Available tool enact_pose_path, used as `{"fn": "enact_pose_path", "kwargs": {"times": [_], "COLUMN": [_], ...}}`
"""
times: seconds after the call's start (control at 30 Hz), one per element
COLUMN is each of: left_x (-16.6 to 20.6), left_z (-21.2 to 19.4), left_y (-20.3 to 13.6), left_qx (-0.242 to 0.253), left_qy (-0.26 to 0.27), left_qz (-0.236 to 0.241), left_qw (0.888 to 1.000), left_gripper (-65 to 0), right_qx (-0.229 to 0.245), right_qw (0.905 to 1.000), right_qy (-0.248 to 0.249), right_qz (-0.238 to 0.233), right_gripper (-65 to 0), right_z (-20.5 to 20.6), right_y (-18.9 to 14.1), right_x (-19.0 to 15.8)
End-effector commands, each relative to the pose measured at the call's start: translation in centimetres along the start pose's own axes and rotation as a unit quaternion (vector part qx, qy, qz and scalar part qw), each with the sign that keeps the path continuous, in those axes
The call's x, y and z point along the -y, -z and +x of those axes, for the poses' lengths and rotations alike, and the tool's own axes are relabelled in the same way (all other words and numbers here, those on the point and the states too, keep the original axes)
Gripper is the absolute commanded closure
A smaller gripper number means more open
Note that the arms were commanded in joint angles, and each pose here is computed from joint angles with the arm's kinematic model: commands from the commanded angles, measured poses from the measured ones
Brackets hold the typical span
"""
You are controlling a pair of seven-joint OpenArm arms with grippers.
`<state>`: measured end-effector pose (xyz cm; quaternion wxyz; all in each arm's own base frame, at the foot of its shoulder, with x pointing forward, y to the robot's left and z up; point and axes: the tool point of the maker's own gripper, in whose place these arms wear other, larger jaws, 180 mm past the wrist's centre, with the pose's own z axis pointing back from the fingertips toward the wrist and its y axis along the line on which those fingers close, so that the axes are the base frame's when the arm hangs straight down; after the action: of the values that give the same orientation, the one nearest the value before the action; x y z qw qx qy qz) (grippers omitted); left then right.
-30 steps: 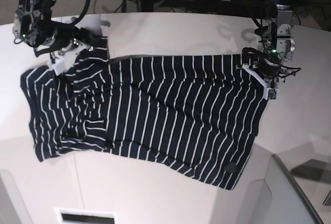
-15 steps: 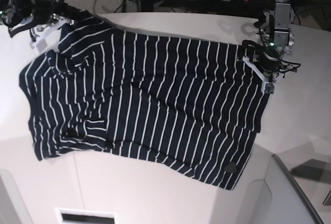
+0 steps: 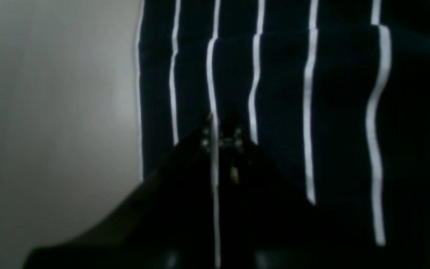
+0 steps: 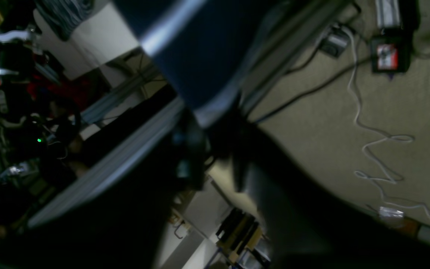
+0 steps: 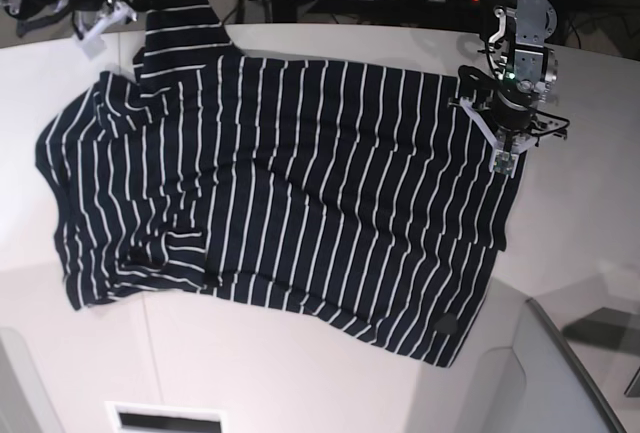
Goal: Layout the t-shirt on the table in an organized manner, then fold the t-shirt properly
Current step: 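Grasp the shirt collar corner with the right gripper and pull it outward, then release the collar and drag the shirt side flat with the right gripper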
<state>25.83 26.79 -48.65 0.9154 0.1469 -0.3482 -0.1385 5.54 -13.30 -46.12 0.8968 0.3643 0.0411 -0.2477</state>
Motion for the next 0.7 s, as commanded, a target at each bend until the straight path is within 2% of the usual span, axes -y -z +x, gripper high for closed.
{"fn": "enact_pose_path", "kwargs": {"times": [0.0, 0.03, 0.1, 0.2, 0.3, 0.4, 0.5, 0.6, 0.67], "left_x": [-0.6, -0.7, -0.7, -0.8, -0.8, -0.8, -0.8, -0.7, -0.7], "left_z": [0.4, 0.4, 0.4, 0.4, 0.6, 0.7, 0.7, 0.5, 0.3], "left_y": [-0.1, -0.1, -0.1, -0.1, 0.0, 0.0, 0.0, 0.0, -0.1], "left_qx": [0.004, 0.004, 0.004, 0.004, 0.006, 0.006, 0.005, 0.003, 0.002], "left_qy": [0.005, 0.005, 0.005, 0.006, 0.005, 0.004, 0.004, 0.004, 0.004], "left_qz": [0.005, 0.006, 0.006, 0.006, 0.006, 0.007, 0.007, 0.006, 0.007], "left_qw": [1.000, 1.000, 1.000, 1.000, 1.000, 1.000, 1.000, 1.000, 1.000], "left_gripper": [0.0, 0.0, 0.0, 0.0, 0.0, 0.0, 0.0, 0.0, 0.0], "right_qx": [0.001, 0.009, 0.078, 0.169, 0.235, 0.264, 0.256, 0.244, 0.249], "right_qw": [1.0000, 0.9999, 0.9965, 0.9848, 0.9691, 0.9579, 0.9581, 0.9592, 0.9553], "right_qy": [0.002, 0.011, 0.023, 0.010, -0.045, -0.067, -0.051, -0.034, -0.046], "right_qz": [0.003, 0.001, -0.020, -0.038, -0.060, -0.092, -0.118, -0.140, -0.152], "right_gripper": [-21.8, -27.5, -35.0, -35.4, -35.4, -35.7, -35.7, -35.6, -35.4], "right_z": [-0.3, -0.4, 1.0, 4.0, 10.0, 15.2, 18.6, 20.3, 21.1], "right_y": [-0.9, -1.6, -3.8, -6.6, -8.6, -9.0, -8.3, -7.4, -7.4], "right_x": [0.2, 0.8, 2.2, 2.4, 1.2, 0.9, 2.0, 2.9, 3.0]}}
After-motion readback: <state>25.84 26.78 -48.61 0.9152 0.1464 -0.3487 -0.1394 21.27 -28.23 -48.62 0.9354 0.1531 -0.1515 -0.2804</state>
